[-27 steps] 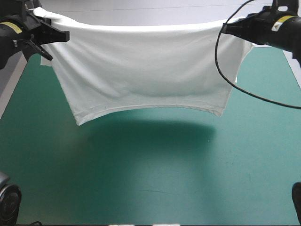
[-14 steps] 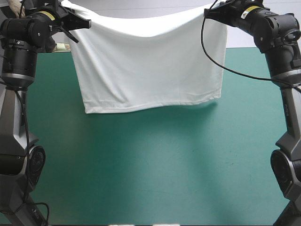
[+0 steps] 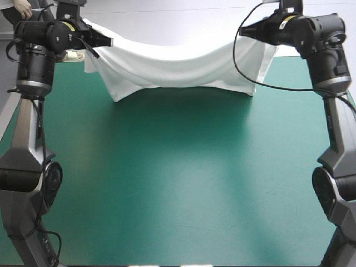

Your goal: Fold the cloth

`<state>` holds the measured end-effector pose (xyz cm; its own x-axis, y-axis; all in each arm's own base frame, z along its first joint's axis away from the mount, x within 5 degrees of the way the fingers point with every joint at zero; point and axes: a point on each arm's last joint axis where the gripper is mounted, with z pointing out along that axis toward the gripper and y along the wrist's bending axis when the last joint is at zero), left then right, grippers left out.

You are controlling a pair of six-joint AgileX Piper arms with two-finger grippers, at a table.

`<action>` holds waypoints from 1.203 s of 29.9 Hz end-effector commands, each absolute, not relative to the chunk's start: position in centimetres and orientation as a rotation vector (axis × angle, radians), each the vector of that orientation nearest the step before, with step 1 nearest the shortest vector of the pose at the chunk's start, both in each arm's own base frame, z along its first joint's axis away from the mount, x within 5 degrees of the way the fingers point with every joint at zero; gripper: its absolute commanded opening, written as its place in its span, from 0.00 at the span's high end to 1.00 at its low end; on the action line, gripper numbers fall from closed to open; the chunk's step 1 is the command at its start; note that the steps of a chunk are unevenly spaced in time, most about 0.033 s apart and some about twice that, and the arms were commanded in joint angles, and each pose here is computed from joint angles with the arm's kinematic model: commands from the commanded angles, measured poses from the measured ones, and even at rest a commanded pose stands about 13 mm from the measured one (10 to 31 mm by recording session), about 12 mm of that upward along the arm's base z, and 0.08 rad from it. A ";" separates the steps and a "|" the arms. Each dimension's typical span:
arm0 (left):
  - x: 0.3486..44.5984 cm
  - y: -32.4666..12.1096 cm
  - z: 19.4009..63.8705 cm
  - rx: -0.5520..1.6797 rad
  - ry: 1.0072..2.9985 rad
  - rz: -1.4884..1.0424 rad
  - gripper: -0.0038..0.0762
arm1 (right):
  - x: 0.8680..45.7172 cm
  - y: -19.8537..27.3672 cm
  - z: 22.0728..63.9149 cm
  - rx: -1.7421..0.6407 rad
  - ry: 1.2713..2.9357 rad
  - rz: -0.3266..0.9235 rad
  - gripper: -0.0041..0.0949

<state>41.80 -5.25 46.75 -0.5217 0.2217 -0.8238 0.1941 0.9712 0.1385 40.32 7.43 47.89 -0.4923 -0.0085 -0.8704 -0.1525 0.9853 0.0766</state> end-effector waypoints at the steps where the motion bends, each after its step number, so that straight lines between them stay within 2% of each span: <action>1: 42.1 -5.7 44.8 0.308 2.246 -0.013 0.96 | 41.7 7.3 45.3 -0.115 2.214 0.135 0.98; 4: 43.8 -6.3 39.9 0.335 2.437 -0.072 0.96 | 43.8 7.7 40.8 -0.125 2.399 0.122 0.98; 6: 44.2 -6.6 37.2 0.347 2.539 -0.108 0.96 | 44.5 8.3 38.5 -0.127 2.469 0.178 0.98; 9: 43.8 -6.8 35.1 0.367 2.615 -0.148 0.96 | 44.1 8.6 36.5 -0.140 2.551 0.214 0.98; 13: 42.2 -6.5 33.9 0.377 2.698 -0.142 0.96 | 41.4 8.5 35.1 -0.184 2.649 0.176 0.98; 19: 37.7 -5.9 33.2 0.386 2.768 -0.145 0.96 | 35.3 7.7 35.7 -0.234 2.660 0.113 0.98; 25: 31.0 -5.0 30.6 0.436 2.930 -0.145 0.96 | 30.1 6.2 32.7 -0.251 2.837 0.023 0.98; 29: 27.2 -4.5 28.4 0.458 3.026 -0.148 0.96 | 27.3 5.8 29.4 -0.259 2.956 0.040 0.98; 36: 22.6 -3.7 25.5 0.471 3.128 -0.124 0.96 | 23.8 5.5 25.2 -0.278 3.021 0.101 0.98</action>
<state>24.45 -4.08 24.86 -0.9590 0.2834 -0.0103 0.2830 0.9542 -0.0970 24.98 5.78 24.85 -0.9866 -0.1525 -0.0573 -0.1556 0.9863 0.0541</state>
